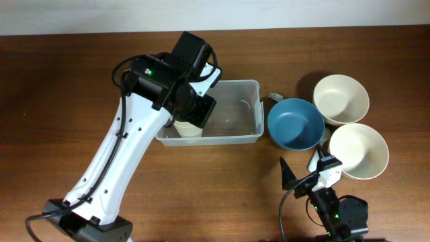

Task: Pack container
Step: 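Lower the second cream cup into the first cream cup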

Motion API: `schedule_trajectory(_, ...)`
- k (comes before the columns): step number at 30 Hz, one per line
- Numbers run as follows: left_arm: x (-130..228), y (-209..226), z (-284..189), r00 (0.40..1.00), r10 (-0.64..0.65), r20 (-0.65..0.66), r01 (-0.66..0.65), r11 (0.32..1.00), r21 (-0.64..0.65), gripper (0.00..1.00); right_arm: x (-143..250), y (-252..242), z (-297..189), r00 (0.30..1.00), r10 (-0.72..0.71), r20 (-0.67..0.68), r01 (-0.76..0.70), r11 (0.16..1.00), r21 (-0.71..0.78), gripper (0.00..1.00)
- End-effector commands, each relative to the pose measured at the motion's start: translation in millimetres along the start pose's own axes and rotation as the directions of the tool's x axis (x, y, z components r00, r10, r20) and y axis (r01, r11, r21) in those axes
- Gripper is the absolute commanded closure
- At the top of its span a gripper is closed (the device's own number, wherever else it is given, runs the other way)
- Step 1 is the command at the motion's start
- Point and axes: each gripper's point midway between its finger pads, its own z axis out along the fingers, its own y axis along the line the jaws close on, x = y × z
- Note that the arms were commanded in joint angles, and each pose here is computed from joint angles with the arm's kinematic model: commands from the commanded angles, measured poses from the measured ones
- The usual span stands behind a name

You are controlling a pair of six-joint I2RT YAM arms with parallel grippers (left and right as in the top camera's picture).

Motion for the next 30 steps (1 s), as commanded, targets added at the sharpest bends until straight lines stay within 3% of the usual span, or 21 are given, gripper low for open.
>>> schedule_trajectory(1,-1,1,0,1.000,0.008,0.004,-0.008,1.000,-0.004,0.43,3,1,0,1.000,0.007,-0.002,-0.007,1.000,-0.004,0.01)
schedule_trajectory(3,-1,1,0,1.000,0.008,0.004,-0.008,1.000,-0.004,0.47,3,1,0,1.000,0.007,-0.002,-0.007,1.000,-0.004,0.01)
schedule_trajectory(7,-1,1,0,1.000,0.008,0.005,-0.008,1.000,-0.003,0.64,3,1,0,1.000,0.007,-0.002,-0.007,1.000,-0.004,0.01)
schedule_trajectory(14,-1,1,16,0.999,0.007,-0.040,-0.007,1.000,-0.002,0.66,3,1,0,1.000,0.007,-0.002,-0.007,1.000,-0.004,0.01)
schedule_trajectory(19,1,2,35,0.995,0.012,-0.099,-0.012,1.000,0.001,0.72,3,1,0,1.000,0.007,-0.002,-0.007,1.000,-0.004,0.01)
schedule_trajectory(30,9,4,56,0.983,0.025,-0.181,-0.025,1.000,-0.001,0.72,3,1,0,1.000,0.007,-0.002,-0.007,1.000,-0.004,0.01)
